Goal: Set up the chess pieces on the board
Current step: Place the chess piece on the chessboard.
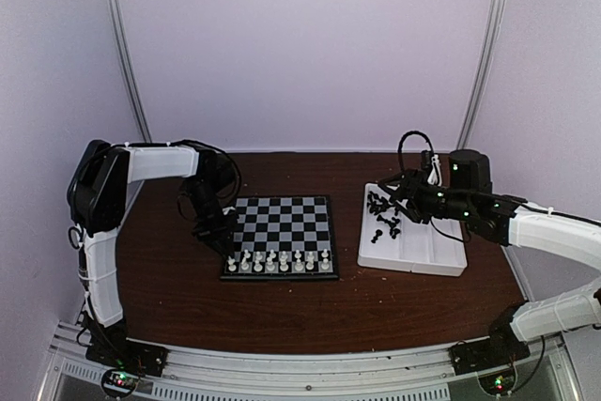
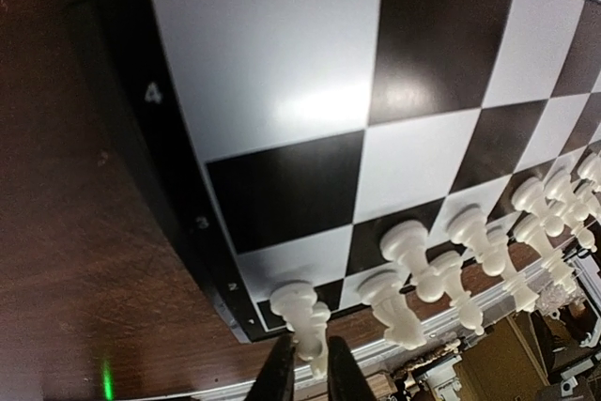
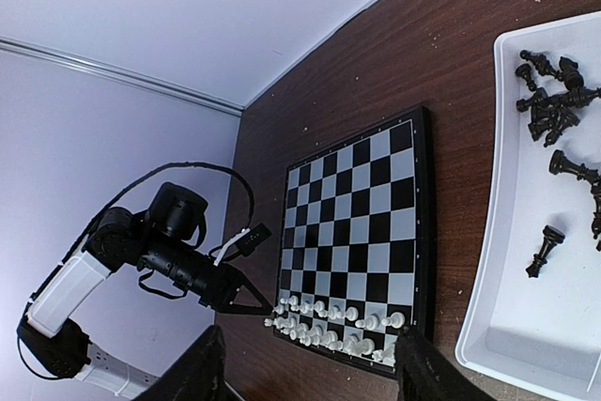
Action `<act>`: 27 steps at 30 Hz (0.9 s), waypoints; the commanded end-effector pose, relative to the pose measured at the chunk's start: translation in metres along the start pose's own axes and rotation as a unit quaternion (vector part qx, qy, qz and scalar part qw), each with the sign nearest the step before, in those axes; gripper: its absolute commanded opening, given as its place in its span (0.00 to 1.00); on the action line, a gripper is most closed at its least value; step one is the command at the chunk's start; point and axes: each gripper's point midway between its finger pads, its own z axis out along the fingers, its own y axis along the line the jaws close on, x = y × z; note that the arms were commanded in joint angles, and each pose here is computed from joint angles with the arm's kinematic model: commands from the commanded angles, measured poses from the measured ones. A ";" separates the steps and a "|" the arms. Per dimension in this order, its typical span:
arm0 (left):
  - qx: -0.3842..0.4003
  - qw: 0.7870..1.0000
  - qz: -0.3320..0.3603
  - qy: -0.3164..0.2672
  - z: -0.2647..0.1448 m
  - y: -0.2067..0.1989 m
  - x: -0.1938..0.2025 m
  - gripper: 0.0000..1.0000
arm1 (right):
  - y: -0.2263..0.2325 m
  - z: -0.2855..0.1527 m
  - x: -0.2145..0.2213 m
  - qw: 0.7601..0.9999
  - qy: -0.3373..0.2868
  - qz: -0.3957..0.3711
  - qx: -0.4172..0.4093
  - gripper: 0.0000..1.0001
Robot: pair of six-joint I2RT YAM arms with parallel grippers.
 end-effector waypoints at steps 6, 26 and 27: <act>0.005 1.000 -0.002 0.008 0.004 0.001 -0.004 0.08 | 0.003 -0.002 -0.004 1.000 -0.004 -0.005 -0.006 0.61; -0.017 1.000 -0.002 -0.024 -0.006 0.003 -0.018 0.03 | 0.000 -0.004 -0.004 1.000 -0.005 -0.003 -0.002 0.61; -0.016 1.000 0.000 -0.025 -0.006 0.002 -0.019 0.03 | 0.000 -0.004 -0.004 1.000 -0.004 -0.003 -0.002 0.61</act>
